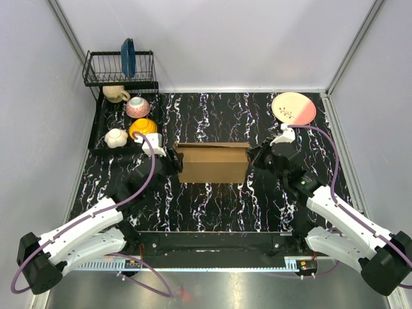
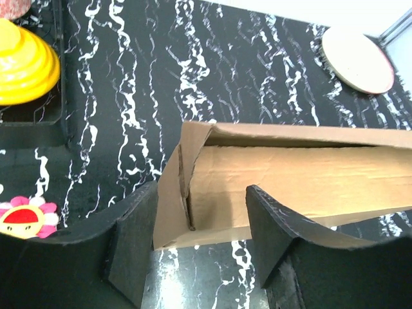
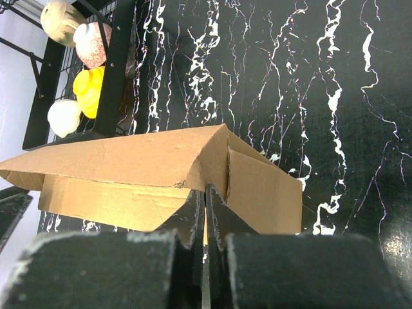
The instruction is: Fold the paper box
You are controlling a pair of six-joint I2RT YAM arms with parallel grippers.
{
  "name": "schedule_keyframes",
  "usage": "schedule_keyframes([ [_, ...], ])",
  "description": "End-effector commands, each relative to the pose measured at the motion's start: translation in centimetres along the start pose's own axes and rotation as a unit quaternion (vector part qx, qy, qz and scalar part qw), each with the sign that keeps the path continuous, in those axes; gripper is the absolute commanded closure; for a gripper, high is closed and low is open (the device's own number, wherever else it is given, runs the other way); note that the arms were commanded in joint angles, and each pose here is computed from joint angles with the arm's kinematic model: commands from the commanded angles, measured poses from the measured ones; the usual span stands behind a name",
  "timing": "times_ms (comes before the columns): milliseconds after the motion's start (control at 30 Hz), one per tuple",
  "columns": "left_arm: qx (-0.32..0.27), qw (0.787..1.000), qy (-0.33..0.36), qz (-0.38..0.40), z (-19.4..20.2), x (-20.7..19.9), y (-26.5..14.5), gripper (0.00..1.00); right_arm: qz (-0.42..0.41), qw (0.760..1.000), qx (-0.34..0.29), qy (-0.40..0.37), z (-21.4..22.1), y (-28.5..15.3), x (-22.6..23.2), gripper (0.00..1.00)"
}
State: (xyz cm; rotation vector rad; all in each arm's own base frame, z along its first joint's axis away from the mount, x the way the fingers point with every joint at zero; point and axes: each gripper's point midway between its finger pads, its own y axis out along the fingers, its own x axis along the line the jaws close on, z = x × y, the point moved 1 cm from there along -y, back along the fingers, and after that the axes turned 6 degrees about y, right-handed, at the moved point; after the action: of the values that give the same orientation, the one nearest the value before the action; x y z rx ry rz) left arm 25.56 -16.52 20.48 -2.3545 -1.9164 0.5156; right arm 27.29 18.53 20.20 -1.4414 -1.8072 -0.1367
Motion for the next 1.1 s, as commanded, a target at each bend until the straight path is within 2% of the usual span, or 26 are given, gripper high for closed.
schedule_keyframes([
  [0, -0.040, 0.998, -0.008, 0.037, -4.4, -1.4, -1.5, 0.40, 0.139, 0.978, 0.145, -0.048, 7.4, -1.8, -7.9, 1.00],
  [133, -0.045, 0.998, 0.000, 0.038, -5.5, -0.8, -1.6, 0.42, 0.137, 0.979, 0.144, -0.047, 7.3, -1.9, -7.9, 1.00],
  [300, -0.019, 0.998, 0.006, 0.061, -4.8, -0.6, -1.5, 0.50, 0.135, 0.979, 0.146, -0.048, 7.4, -1.9, -7.8, 1.00],
  [633, -0.010, 0.997, 0.012, 0.077, -4.8, 0.2, -1.2, 0.50, 0.133, 0.979, 0.148, -0.046, 7.6, -1.9, -7.9, 1.00],
  [1067, -0.006, 0.996, 0.012, 0.088, -5.3, -0.5, 0.8, 0.53, 0.131, 0.979, 0.151, -0.044, 7.8, -2.0, -8.0, 1.00],
])
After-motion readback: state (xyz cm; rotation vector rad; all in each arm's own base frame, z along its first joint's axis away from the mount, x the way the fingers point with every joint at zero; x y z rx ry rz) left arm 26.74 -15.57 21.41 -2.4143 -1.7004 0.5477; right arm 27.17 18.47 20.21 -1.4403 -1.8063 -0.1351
